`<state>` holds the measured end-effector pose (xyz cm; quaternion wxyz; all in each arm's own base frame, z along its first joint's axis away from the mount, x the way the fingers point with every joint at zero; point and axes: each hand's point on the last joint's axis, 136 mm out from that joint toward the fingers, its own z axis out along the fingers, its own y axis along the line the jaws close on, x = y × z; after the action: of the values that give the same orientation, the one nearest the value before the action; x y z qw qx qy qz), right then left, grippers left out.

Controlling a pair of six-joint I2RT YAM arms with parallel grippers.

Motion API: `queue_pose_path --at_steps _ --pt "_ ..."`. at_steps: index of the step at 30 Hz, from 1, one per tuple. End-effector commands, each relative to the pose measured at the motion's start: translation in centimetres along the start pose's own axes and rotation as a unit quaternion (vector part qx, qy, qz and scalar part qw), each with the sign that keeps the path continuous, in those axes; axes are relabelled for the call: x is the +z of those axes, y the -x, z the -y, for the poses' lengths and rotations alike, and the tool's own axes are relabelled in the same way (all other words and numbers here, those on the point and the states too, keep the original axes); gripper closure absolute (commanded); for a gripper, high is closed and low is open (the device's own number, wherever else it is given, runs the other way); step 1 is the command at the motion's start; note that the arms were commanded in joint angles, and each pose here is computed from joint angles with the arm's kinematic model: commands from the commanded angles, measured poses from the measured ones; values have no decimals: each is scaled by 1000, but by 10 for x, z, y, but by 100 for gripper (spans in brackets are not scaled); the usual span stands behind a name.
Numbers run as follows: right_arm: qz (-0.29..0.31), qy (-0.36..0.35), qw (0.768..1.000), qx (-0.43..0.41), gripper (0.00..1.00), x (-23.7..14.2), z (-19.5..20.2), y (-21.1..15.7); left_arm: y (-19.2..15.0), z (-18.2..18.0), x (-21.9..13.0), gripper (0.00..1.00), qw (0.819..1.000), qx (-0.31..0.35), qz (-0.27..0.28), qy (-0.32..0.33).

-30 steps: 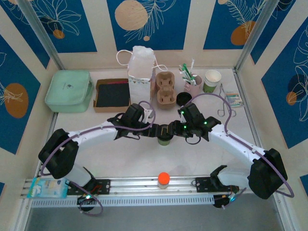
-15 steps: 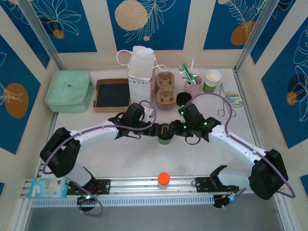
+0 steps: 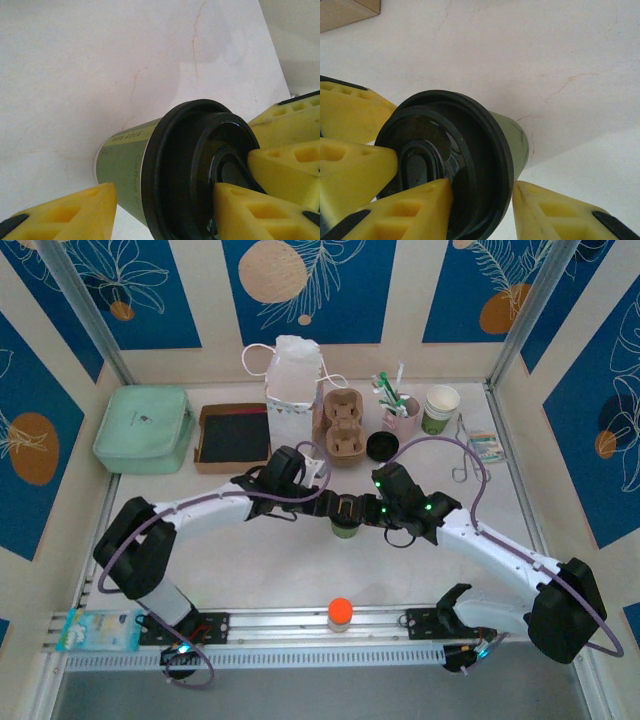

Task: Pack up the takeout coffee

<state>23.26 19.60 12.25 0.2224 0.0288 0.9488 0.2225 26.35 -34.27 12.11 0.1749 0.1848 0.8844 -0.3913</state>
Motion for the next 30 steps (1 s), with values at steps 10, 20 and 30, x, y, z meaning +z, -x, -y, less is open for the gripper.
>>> queue_pose_path --at_steps 10,20,30 --pt "-86 -79 993 -22 60 -3 33 -39 -25 -49 2 35 994 -22 -50 99" --pt "-53 -56 995 -64 38 -21 4 1 24 -23 -15 21 997 -2 -14 77" --pt "-37 -81 992 -94 25 -40 -8 31 62 20 -44 11 999 37 14 34"
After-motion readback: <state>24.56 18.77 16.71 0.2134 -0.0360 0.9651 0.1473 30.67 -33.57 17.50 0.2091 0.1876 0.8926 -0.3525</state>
